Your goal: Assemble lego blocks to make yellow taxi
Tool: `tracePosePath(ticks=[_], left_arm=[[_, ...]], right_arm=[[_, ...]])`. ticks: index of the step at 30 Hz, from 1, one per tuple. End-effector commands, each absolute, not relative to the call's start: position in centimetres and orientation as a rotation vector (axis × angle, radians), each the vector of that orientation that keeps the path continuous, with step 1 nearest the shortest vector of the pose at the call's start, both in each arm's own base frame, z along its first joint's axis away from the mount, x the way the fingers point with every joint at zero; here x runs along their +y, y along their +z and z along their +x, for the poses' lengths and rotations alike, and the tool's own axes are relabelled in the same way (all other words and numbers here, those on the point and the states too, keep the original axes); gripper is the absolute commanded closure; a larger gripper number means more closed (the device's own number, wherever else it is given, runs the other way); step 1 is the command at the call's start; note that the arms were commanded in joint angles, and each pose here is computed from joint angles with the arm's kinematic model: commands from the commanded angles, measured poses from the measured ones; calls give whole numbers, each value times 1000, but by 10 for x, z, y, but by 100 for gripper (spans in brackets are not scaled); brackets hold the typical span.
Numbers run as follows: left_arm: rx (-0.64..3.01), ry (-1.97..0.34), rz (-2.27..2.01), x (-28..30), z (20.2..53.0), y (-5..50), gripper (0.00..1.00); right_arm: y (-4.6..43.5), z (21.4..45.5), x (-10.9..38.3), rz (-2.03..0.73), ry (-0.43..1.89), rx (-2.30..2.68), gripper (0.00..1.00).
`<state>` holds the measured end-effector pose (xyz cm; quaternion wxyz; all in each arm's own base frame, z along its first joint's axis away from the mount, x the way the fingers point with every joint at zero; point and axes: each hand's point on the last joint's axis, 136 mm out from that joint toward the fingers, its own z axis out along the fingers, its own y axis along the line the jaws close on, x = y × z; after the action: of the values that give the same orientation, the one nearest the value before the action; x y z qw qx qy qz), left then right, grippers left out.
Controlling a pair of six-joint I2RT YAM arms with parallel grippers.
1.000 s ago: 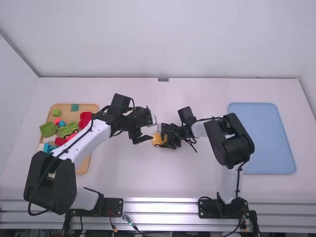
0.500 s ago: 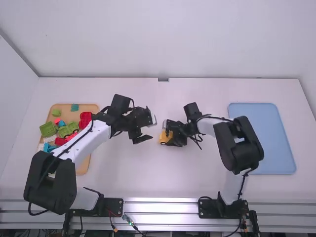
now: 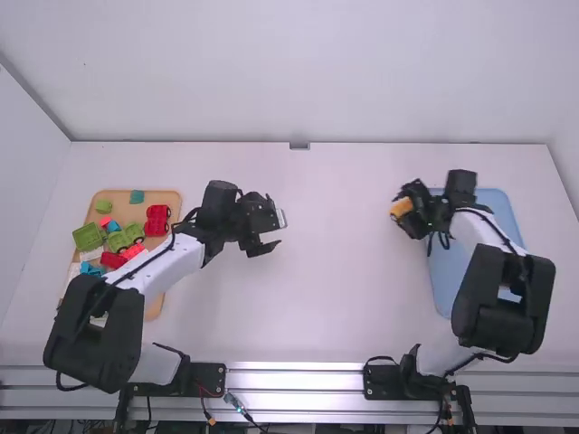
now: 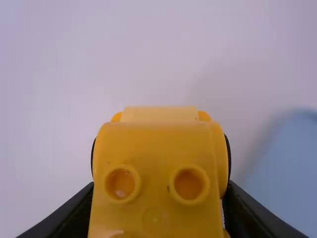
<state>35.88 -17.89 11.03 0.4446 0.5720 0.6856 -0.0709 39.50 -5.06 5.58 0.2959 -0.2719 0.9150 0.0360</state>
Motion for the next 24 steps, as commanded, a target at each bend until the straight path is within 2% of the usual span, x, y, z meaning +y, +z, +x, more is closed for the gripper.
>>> tracePosePath(ticks=[1, 2, 5, 7, 8, 12, 18, 19, 20, 21, 24], left_arm=[[1711, -189, 1336, -179, 359, 111, 1], [1707, -189, 1326, -179, 359, 112, 1], [1671, -189, 1249, -180, 364, 117, 1], [1642, -184, 1223, -181, 364, 118, 0], [1634, -181, 1220, -180, 364, 118, 1], [1652, -210, 1162, -181, 365, 120, 1], [1651, -215, 1152, -181, 365, 122, 1], [1652, -215, 1152, -181, 365, 121, 1], [1652, -215, 1151, -181, 365, 121, 3], [1653, -216, 1151, -181, 365, 121, 1], [1666, -227, 1134, -181, 365, 121, 1]], right_arm=[[66, 394, -97, -384, 115, 2432, 53], [67, 395, -103, -354, 116, 2421, 53], [69, 391, -145, -130, 108, 2337, 43], [61, 385, -169, 7, 71, 2314, 43], [53, 381, -181, 85, 56, 2316, 38], [25, 372, -195, 219, 76, 2353, 37], [-1, 372, -184, 217, 128, 2409, 34], [-2, 371, -183, 218, 131, 2412, 19], [-3, 371, -184, 219, 131, 2412, 16], [-2, 371, -184, 220, 131, 2413, 1], [3, 375, -186, 243, 136, 2403, 1]])
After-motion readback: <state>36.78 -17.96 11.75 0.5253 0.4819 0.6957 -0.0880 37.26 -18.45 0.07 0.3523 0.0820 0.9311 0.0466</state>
